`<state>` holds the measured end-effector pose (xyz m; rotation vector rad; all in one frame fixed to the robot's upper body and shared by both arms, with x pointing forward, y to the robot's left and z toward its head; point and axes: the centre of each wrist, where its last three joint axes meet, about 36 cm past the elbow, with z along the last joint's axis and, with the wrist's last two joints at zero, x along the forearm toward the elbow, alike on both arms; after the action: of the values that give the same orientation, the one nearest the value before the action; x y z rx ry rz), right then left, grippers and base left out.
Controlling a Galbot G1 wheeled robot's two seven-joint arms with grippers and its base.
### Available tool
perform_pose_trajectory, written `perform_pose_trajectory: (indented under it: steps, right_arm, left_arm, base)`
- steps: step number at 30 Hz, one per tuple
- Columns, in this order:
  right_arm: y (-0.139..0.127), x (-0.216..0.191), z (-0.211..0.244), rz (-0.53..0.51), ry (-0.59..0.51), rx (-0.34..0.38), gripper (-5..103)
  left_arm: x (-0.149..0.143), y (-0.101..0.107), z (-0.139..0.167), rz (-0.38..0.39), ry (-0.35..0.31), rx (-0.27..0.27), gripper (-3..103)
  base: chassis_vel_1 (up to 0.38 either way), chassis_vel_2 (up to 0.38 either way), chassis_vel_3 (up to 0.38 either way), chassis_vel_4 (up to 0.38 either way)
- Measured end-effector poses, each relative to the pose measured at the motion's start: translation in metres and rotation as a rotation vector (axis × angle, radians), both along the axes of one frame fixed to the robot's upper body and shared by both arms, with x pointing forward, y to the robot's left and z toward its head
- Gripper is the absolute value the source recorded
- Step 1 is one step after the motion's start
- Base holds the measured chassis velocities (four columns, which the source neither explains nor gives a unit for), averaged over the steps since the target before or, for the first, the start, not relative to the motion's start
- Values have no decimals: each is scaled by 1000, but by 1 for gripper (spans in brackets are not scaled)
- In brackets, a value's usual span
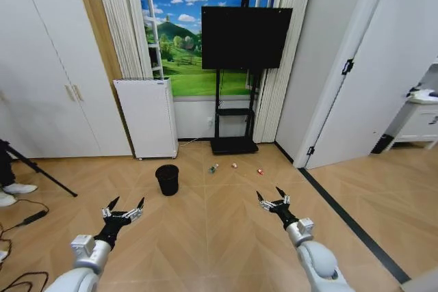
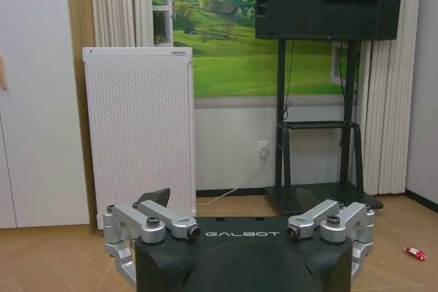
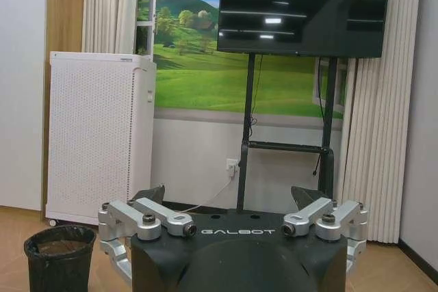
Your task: Pick up the trash bin and place the garbage on the floor into it.
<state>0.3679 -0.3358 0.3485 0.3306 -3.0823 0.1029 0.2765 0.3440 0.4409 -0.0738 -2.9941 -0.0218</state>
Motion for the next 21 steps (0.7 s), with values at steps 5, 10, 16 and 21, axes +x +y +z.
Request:
perform_pose_trajectory:
  steps: [5, 10, 16, 21]
  right_arm:
    - [0, 0, 2, -1, -4, 2, 100]
    - [0, -3, 5, -14, -6, 7, 100]
    - [1, -8, 6, -31, -7, 18, 100]
    - [2, -10, 7, -39, -11, 22, 100]
  left_arm:
    - [1, 3, 0, 6, 3, 5, 100]
    - [0, 2, -2, 20, 7, 1, 100]
    - [-1, 1, -4, 28, 14, 1, 100]
    - [-1, 0, -5, 33, 14, 2, 100]
  base:
    - [0, 0, 0, 0]
    - [0, 0, 0, 0]
    - [0, 0, 0, 0]
    - [0, 0, 0, 0]
